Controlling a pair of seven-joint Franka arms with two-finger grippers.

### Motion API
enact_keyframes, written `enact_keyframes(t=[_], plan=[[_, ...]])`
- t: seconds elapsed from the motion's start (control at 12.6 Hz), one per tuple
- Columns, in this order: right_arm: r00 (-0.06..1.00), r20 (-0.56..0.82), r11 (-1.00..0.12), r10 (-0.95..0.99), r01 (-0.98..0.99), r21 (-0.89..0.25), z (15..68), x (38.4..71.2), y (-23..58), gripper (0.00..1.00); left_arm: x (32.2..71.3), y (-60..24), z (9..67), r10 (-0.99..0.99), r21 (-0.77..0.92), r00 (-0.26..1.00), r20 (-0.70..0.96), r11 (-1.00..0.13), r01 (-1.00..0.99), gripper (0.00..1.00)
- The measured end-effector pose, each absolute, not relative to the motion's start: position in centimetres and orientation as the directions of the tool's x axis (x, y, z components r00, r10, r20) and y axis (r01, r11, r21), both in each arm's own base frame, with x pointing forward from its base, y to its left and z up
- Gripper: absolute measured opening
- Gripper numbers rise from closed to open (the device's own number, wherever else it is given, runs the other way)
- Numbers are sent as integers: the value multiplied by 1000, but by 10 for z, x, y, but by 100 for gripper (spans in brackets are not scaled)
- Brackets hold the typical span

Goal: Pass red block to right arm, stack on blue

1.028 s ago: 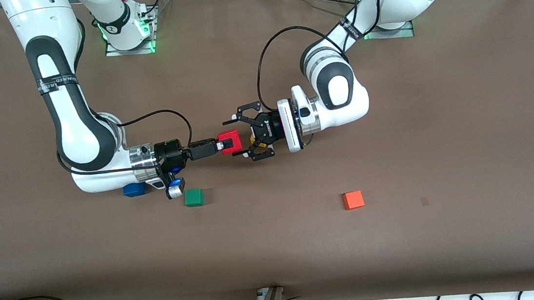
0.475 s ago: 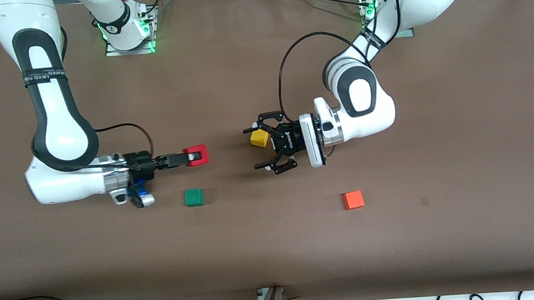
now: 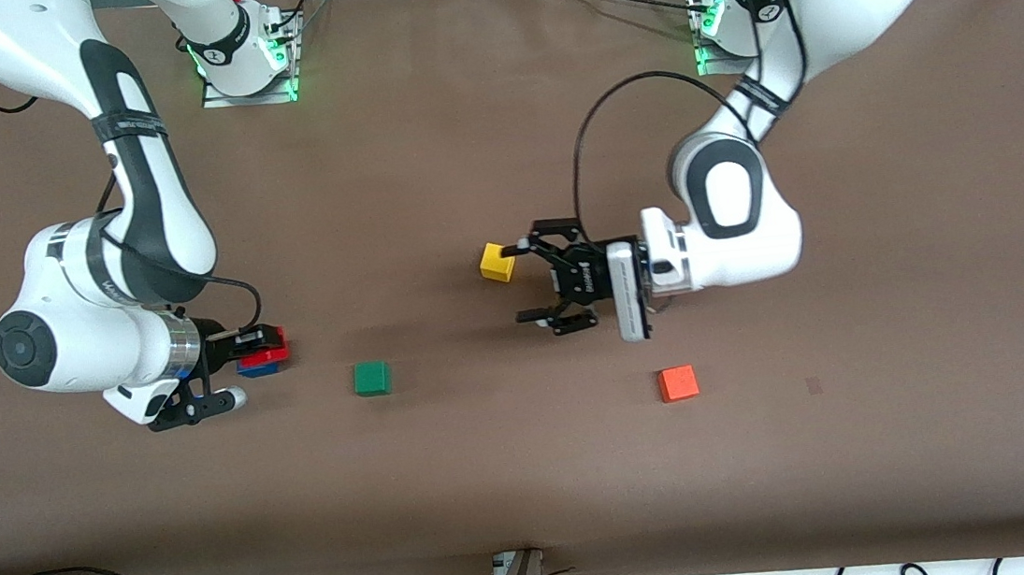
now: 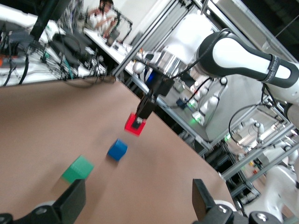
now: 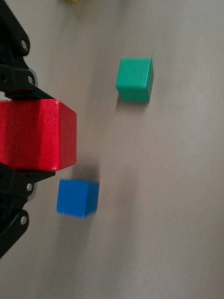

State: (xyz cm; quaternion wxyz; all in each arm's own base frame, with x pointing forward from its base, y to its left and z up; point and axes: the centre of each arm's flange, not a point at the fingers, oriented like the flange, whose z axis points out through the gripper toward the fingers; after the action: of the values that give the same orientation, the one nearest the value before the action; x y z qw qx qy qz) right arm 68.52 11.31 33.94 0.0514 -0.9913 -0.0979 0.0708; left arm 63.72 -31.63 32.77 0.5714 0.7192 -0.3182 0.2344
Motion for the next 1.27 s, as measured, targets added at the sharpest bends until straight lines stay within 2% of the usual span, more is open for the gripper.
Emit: enact_keyframes(t=[0.16, 0.4, 0.71, 0.95, 1.27], plan=[[977, -78, -980, 196, 193, -45, 325, 688, 98, 56, 650, -260, 320, -312, 707, 715, 625, -163, -689, 100], [985, 35, -986, 167, 168, -2, 293, 679, 76, 56, 653, -216, 316, -486, 747, 754, 442, -266, -609, 100], [984, 88, -988, 154, 154, 9, 268, 651, 67, 56, 654, -187, 381, -643, 693, 757, 113, -495, -524, 100], [984, 92, -988, 152, 151, 10, 258, 638, 66, 56, 644, -155, 441, -652, 541, 753, -89, -667, -513, 100], [982, 102, -987, 161, 161, 13, 251, 629, 71, 56, 613, -121, 532, -571, 208, 792, -215, -820, -534, 100]])
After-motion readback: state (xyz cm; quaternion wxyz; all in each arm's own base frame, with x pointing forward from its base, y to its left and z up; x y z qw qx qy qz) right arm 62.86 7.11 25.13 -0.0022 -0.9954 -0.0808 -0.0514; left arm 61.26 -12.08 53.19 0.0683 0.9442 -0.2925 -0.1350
